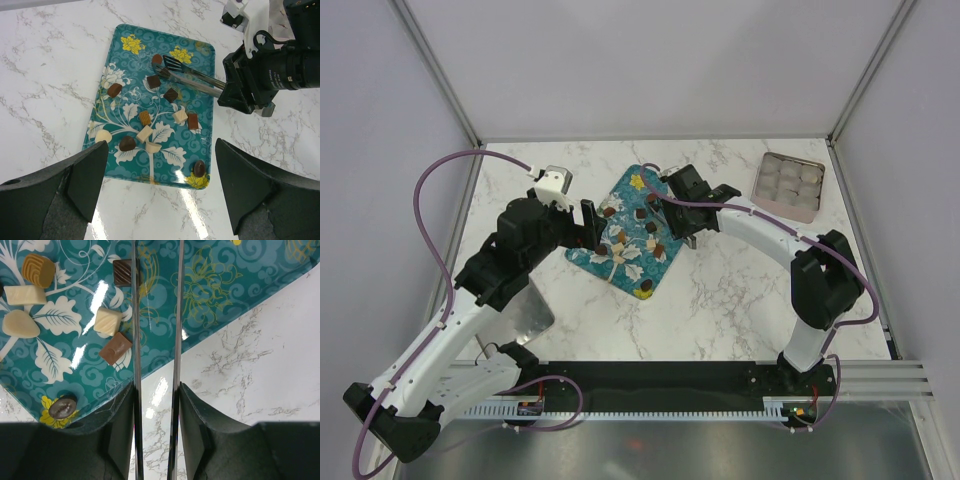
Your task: Pack the chocolate
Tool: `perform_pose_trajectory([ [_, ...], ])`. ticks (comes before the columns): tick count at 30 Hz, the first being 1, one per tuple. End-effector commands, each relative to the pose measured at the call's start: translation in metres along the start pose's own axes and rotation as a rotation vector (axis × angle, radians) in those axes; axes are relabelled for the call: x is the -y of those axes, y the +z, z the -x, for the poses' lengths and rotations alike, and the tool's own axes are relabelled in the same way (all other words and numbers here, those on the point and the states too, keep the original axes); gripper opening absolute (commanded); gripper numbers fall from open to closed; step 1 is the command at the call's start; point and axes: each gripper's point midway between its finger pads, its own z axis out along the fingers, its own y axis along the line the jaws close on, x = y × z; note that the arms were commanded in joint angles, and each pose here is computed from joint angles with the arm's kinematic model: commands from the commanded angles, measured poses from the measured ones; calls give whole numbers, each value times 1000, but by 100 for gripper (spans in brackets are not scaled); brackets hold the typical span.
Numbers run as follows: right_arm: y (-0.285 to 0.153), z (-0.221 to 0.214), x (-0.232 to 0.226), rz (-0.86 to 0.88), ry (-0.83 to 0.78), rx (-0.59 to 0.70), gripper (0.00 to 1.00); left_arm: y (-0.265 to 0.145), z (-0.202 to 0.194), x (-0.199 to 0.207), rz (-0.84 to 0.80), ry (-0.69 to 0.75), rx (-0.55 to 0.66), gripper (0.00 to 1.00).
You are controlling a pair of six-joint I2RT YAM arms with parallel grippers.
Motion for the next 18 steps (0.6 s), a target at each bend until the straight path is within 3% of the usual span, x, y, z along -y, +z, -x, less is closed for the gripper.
perform_pose_trajectory([
  [1,-3,10,-4,5,4,37,44,-2,11,-3,11,18,36,95],
  [18,-29,20,1,-17,12,57,40,-2,11,-3,11,18,36,95],
])
